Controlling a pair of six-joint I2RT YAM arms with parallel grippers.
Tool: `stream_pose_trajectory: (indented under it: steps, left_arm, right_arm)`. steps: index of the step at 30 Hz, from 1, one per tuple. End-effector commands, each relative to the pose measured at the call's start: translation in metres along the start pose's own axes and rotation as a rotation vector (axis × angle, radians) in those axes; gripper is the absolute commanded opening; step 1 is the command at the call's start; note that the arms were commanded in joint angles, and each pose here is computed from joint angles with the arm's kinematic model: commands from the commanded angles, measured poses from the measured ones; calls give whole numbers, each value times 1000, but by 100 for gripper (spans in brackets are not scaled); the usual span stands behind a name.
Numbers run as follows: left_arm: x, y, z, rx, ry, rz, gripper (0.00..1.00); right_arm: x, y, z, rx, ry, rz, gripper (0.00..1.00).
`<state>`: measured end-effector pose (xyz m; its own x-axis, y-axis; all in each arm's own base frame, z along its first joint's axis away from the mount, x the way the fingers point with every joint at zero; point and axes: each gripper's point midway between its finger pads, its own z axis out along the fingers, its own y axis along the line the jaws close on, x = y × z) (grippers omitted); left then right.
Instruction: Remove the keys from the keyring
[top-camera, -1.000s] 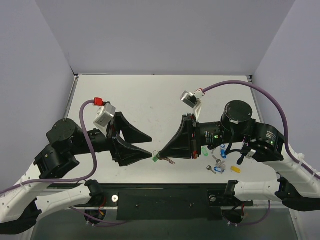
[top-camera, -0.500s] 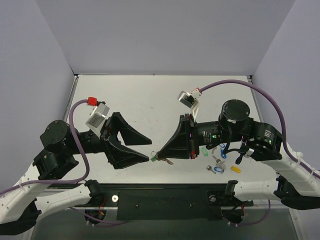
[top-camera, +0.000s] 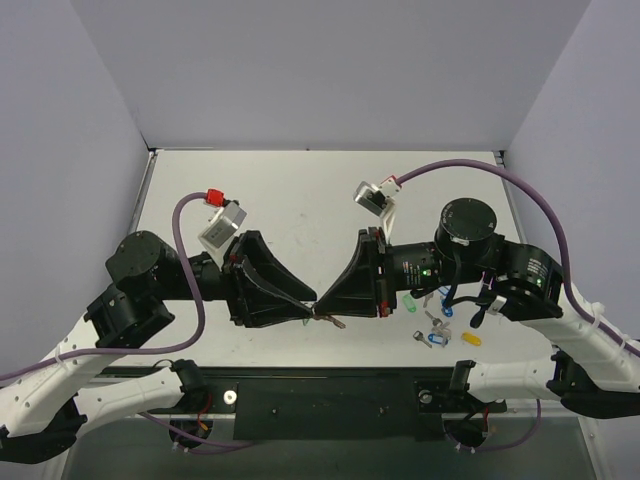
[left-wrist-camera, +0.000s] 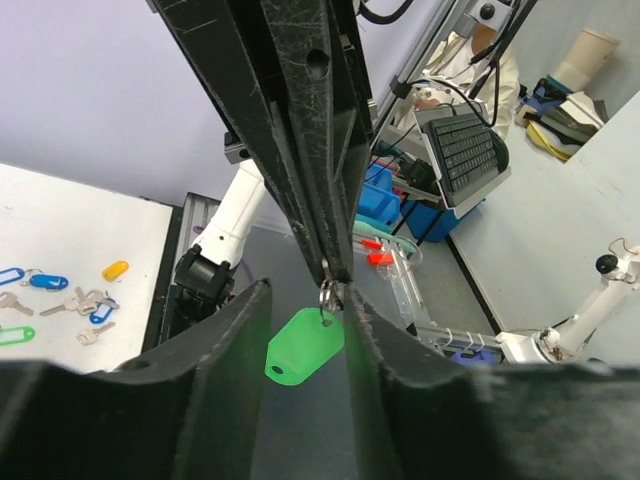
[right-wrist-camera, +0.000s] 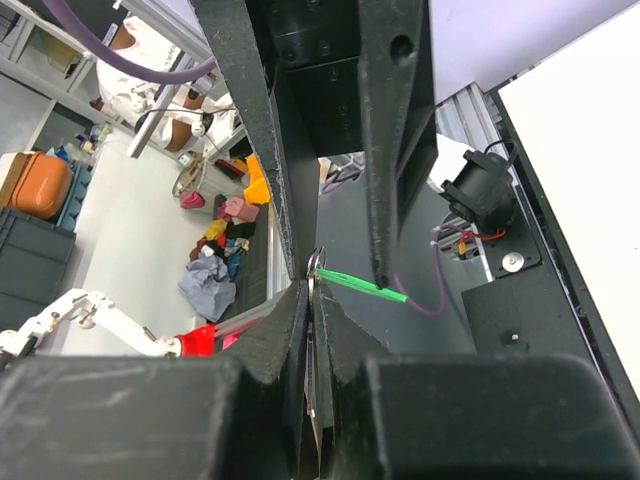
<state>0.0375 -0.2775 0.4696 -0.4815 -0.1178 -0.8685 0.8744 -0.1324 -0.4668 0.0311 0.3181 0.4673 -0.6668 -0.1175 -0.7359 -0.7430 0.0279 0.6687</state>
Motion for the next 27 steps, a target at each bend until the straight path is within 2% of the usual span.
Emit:
stream_pose_trajectory:
  steps: [1, 2, 3, 4, 6, 13, 17, 19, 22, 27]
  left_arm:
    - [-12, -10, 0, 41, -38, 33, 38]
    - [-12, -11, 0, 42, -39, 34, 35]
    - [-12, -10, 0, 39, -40, 35, 27]
    - [-13, -10, 0, 34, -43, 36, 14]
    - [-13, -8, -1, 27, -44, 33, 0]
    - [-12, -7, -1, 20, -42, 22, 0]
    - [-14, -6, -1, 9, -55, 17, 0]
    - [-16, -5, -1, -2, -66, 14, 0]
    - [-20, -4, -1, -12, -85, 16, 0]
    - [-25, -5, -4, -24, -117, 17, 0]
  right_arm:
    - [-12, 18, -2, -55, -32, -39, 0]
    - [-12, 18, -2, -53, -32, -40, 0]
    - [-11, 18, -1, -54, -30, -38, 0]
    - [-12, 19, -2, -55, -32, -39, 0]
    - [-11, 17, -1, -51, -30, -40, 0]
    - [-14, 17, -3, -39, -51, -48, 0]
    - [-14, 11, -1, -14, -55, -40, 14]
    - [-14, 8, 1, -5, -56, -36, 17]
    - [-13, 5, 4, 5, -53, -32, 17]
    - [-15, 3, 5, 11, -60, -35, 11]
